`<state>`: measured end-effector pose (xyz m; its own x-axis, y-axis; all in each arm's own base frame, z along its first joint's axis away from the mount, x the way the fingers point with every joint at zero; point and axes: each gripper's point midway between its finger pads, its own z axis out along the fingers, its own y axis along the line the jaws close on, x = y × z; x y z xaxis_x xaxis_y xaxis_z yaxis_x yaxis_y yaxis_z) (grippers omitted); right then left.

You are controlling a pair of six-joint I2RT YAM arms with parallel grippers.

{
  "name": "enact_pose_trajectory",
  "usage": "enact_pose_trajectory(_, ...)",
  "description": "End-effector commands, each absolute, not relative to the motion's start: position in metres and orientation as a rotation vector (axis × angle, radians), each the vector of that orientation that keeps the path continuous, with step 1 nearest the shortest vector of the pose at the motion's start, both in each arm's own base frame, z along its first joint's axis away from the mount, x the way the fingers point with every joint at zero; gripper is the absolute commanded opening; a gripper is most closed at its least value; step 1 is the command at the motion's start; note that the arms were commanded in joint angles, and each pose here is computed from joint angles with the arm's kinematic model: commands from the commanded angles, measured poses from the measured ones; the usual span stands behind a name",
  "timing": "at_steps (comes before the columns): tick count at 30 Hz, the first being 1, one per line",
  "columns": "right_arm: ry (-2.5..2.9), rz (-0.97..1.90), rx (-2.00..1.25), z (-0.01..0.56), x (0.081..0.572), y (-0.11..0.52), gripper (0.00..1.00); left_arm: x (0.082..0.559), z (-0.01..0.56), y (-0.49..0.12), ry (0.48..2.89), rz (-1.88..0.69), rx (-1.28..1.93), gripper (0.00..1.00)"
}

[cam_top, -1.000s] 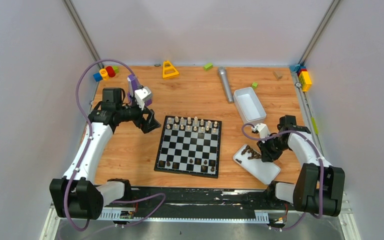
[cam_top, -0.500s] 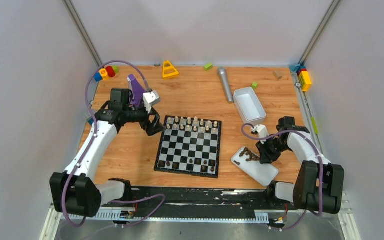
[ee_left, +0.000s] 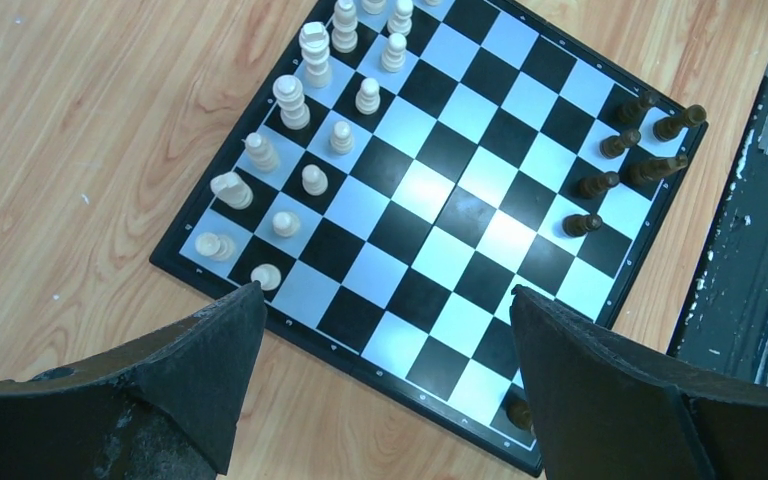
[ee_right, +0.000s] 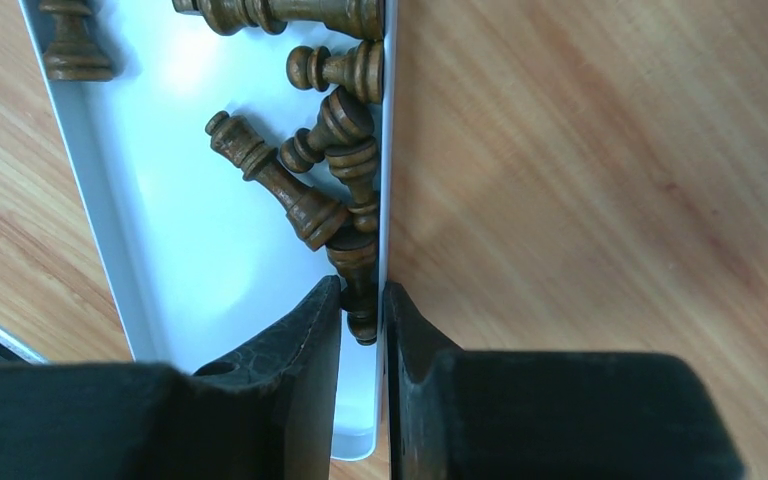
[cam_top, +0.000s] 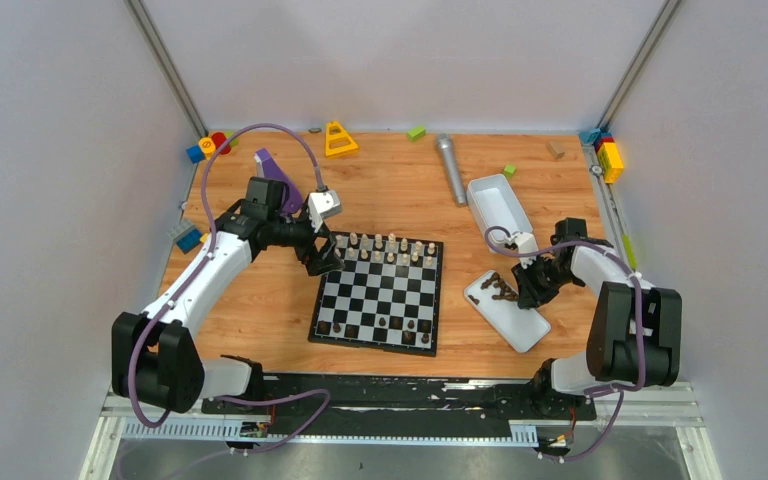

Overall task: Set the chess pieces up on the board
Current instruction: Adjust the lid at the center of the board.

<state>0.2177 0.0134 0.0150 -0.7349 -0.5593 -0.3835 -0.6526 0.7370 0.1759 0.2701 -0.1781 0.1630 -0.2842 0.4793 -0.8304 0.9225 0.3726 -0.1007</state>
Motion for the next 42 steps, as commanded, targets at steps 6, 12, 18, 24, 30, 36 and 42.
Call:
enact_pose_trajectory(6,2.602,0.731,-0.953,0.004,0.230,0.040,0.00,0.285,0.176,-0.205,1.795,-0.748,1.331,0.99)
enact_pose_trajectory(12,2.617,0.919,-0.901,0.006,0.225,0.048,0.00,0.284,0.179,-0.225,1.761,-0.763,1.387,0.98)
enact_pose_trajectory(18,2.640,0.914,-0.857,0.004,0.225,0.044,0.00,0.284,0.176,-0.237,1.747,-0.770,1.409,0.97)
enact_pose_trajectory(24,2.641,0.703,-0.847,0.006,0.237,0.026,0.00,0.283,0.177,-0.248,1.725,-0.779,1.422,0.97)
enact_pose_trajectory(30,2.649,0.455,-0.836,0.010,0.246,0.003,0.00,0.280,0.177,-0.273,1.683,-0.781,1.474,0.96)
enact_pose_trajectory(36,2.649,0.199,-0.781,0.018,0.251,-0.022,0.00,0.274,0.169,-0.306,1.650,-0.768,1.539,0.95)
enact_pose_trajectory(42,2.629,0.195,-0.715,0.030,0.248,-0.018,0.00,0.277,0.168,-0.322,1.662,-0.759,1.527,0.93)
